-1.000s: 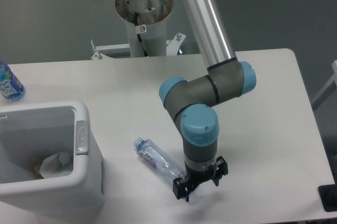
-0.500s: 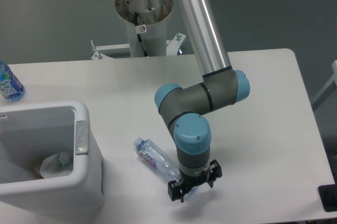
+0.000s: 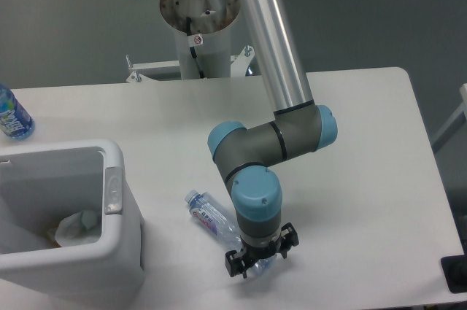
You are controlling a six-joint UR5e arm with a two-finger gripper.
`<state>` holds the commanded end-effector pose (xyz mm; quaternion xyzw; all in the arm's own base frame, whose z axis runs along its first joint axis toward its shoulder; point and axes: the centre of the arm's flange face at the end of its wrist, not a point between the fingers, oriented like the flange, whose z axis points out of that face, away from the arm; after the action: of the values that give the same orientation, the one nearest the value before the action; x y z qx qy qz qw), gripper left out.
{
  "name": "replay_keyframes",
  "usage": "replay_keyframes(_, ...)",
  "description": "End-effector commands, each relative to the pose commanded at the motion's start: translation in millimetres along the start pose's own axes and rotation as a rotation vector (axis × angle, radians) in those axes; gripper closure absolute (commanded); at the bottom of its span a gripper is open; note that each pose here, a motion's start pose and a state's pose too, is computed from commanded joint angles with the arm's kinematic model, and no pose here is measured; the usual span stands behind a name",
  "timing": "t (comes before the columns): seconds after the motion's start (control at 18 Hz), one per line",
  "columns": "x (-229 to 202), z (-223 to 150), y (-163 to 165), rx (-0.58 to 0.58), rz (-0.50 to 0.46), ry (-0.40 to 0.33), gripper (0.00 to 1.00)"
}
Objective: Place the trash in the trash can
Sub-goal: 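Lower the gripper around the bottle's middle and close on it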
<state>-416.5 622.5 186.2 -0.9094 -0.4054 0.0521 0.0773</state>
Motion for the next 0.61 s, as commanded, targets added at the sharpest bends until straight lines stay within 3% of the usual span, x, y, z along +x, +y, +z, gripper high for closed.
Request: replay_keyframes(0.61,-2.1,2.7,7.7,-0.013,0.01,-0.018,0.21)
